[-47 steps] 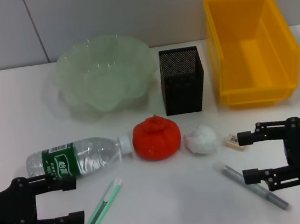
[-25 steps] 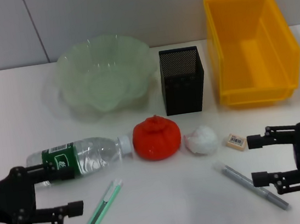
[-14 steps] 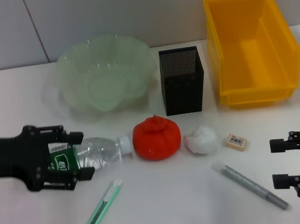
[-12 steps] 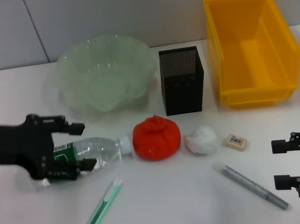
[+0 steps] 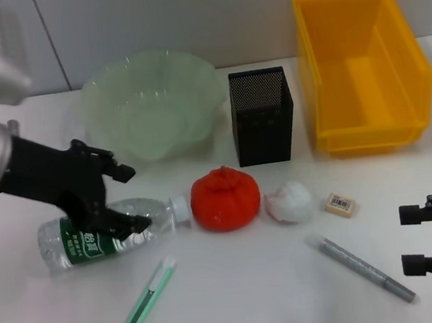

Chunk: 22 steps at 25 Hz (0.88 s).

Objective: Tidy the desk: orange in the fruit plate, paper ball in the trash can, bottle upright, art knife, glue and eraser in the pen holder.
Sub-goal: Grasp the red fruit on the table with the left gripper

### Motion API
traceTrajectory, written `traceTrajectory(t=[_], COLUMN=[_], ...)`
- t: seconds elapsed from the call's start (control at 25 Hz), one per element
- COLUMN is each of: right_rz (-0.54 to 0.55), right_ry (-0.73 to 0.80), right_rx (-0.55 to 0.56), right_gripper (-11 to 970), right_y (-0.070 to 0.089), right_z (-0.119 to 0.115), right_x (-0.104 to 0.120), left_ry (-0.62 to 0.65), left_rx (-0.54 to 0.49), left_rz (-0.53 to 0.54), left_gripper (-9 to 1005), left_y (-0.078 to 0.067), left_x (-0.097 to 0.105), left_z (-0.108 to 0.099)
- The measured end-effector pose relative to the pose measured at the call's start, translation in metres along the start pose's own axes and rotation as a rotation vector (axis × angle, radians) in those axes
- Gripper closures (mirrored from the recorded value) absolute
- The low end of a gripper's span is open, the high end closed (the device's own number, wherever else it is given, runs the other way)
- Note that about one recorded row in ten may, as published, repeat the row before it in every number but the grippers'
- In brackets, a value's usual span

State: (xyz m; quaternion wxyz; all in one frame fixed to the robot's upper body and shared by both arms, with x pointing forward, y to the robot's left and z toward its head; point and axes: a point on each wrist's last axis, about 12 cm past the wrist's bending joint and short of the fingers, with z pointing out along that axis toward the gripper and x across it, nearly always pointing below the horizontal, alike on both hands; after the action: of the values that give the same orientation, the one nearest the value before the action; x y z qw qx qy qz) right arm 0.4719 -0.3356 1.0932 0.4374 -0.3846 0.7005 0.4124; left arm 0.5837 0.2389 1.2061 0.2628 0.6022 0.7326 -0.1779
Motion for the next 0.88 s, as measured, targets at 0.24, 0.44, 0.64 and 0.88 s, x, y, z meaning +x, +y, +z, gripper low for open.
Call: traceTrajectory(t=[0.24,0.44,0.64,0.88], right_rz=[0.011,0.016,0.014,0.013], right_ry=[0.000,0.000,0.000,0.000], right_rx=[0.018,0.024,0.020,0.009], right_gripper=[183,183,183,183], right_y=[0.002,0.003,0.004,0.005], right_z=[-0.006,-0.007,-0.007,-0.005], right_x=[0.004,0.005,0.006,0.007], left_ry=[0.062,0.062,0.001,-0.052], left_rx=[-0.021,-0.022,0.001,-0.042], left_rz=[0.030,0.031,-0.007,-0.079], left_gripper=[196,196,196,196], left_y=[-0.001,-0.002,0.000,0.010], left_x=[-0.022,-0.030,-0.035,-0.030], left_z=[0.030,0.044,0.061,0.079])
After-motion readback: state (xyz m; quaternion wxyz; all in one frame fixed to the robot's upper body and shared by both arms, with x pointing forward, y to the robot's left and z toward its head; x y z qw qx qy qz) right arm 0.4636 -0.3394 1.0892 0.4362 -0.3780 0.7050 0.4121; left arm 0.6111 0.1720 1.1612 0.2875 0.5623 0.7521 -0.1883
